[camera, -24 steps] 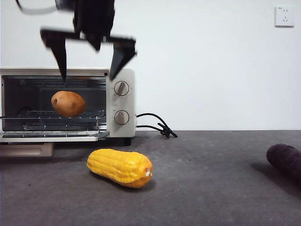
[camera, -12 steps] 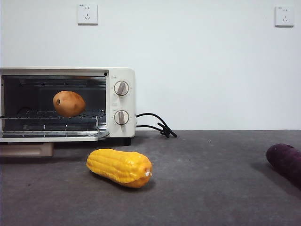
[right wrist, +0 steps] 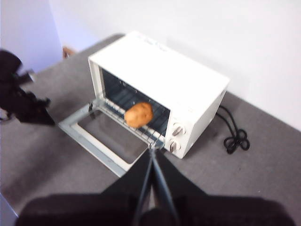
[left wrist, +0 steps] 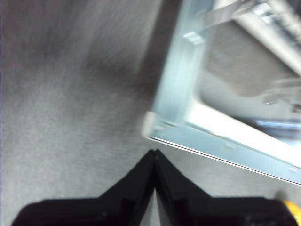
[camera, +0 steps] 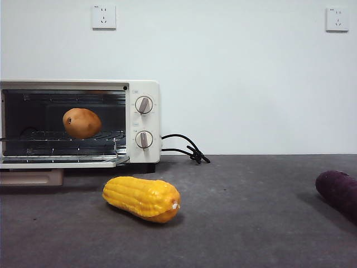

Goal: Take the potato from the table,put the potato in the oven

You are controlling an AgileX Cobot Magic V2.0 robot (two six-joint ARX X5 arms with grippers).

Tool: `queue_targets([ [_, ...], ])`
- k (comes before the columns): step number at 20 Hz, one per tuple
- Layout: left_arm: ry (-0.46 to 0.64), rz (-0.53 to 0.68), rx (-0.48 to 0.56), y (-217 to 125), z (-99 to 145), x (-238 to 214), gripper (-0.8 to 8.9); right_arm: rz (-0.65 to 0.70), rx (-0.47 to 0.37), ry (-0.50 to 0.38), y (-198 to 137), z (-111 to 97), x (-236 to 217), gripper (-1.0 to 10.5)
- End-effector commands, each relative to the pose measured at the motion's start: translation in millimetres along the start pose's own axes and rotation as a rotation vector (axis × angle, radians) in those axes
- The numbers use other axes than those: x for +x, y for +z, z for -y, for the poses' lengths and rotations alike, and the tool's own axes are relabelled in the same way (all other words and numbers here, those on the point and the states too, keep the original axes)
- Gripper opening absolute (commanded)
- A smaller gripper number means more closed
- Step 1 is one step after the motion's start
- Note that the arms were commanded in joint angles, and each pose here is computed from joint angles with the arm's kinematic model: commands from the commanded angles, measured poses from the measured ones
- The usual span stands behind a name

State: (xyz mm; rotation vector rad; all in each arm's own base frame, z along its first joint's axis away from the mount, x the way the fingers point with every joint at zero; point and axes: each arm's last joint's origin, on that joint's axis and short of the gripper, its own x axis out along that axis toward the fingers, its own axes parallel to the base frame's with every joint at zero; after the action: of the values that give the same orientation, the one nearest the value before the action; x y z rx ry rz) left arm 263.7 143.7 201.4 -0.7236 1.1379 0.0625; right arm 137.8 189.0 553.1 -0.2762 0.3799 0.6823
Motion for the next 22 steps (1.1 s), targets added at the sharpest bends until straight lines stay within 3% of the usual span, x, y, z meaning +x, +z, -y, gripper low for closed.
queue_targets([
  [1,-0.004,-0.046,-0.027,1,-9,16,-0.07,0.008,-0.006,0.008,-5,5,-20,-0.1],
  [4,0.022,-0.068,-0.041,3,-18,28,-0.07,-0.003,-0.007,0.007,-17,11,-38,-0.1],
  [10,-0.045,-0.051,-0.042,8,-20,35,-0.07,-0.067,0.0,-0.01,-58,20,-67,-0.1],
  [16,-0.093,-0.05,-0.046,9,-19,36,-0.07,-0.001,0.083,-0.119,-81,35,-108,-0.1],
  [22,-0.179,-0.051,-0.053,9,-16,36,-0.07,0.084,0.17,-0.105,-95,45,-144,-0.1],
])
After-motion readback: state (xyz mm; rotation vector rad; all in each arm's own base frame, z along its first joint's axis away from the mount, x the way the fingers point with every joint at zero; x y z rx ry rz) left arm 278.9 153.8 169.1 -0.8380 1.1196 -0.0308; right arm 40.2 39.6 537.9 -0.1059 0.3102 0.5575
